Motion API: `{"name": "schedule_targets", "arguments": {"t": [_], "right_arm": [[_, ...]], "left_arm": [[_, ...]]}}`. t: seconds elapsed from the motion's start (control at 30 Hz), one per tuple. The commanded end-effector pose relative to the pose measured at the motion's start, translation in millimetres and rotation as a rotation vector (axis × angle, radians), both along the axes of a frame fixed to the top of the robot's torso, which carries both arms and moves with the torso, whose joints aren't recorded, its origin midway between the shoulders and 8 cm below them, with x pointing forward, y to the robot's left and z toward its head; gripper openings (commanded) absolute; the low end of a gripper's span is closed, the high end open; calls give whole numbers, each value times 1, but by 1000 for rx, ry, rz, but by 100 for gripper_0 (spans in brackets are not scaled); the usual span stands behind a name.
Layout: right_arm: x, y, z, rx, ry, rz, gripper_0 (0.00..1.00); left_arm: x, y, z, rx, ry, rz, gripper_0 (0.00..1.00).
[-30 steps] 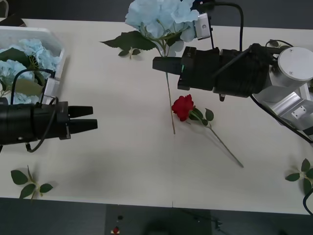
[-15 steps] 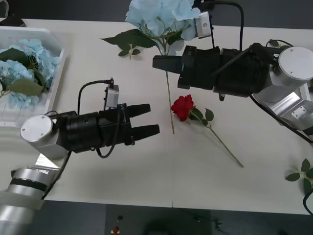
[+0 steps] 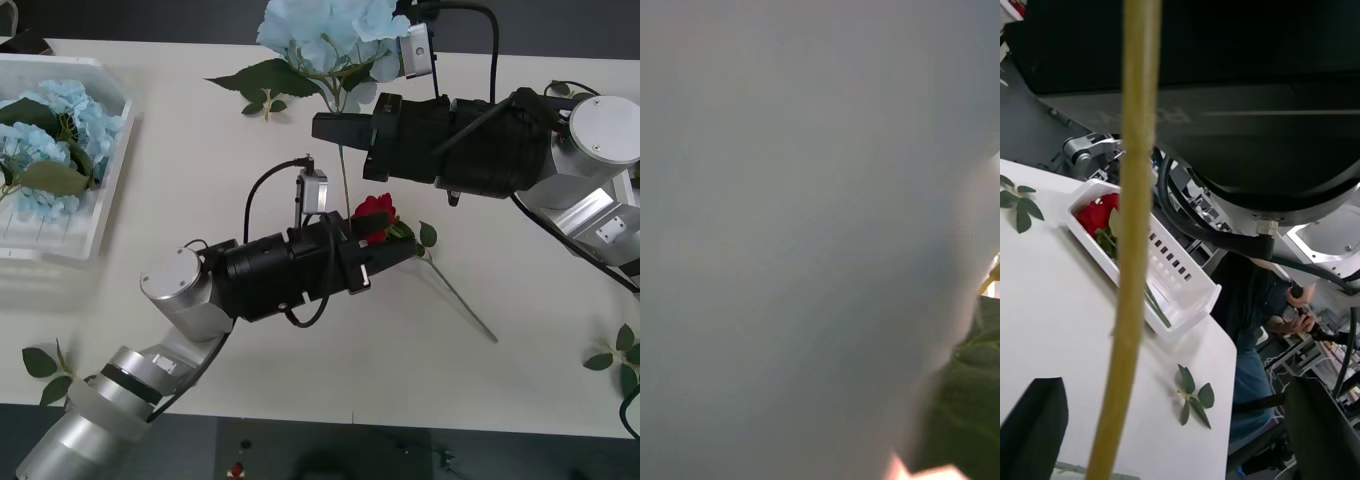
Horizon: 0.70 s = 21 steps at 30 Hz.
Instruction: Put the red flowers into the right box and the blue flowers into the left box
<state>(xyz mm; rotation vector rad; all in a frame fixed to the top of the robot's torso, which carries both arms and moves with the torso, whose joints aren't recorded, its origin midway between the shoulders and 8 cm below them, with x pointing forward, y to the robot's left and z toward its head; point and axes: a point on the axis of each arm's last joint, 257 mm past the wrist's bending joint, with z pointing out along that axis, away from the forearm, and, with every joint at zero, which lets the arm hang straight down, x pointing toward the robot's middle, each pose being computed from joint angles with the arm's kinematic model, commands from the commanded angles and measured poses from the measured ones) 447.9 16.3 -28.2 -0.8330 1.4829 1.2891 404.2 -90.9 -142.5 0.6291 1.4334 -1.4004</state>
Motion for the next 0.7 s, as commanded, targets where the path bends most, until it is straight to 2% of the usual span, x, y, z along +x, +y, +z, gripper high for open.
{"name": "schedule_targets", "arguments": {"t": [0.03,0.07,0.53,0.57,0.6,0.63,0.7], "right_arm": [[-1,3,23,17,-67,4,0],[-1,3,23,17,-67,4,0],[-1,4,27,37,-41,7,0],[-2,4,27,36,-39,8,5],[-1,4,27,38,-36,7,37],[-2,4,27,40,-33,8,64],[-2,4,28,42,-28,9,100]], "left_arm": [[3,-9,26,-57,7,0,17],[3,-10,27,-58,8,0,0],[13,1,24,-62,28,38,0],[14,2,23,-64,31,40,0],[14,3,24,-67,33,40,0],[15,4,25,-69,34,42,0],[16,6,25,-71,34,45,0]]}}
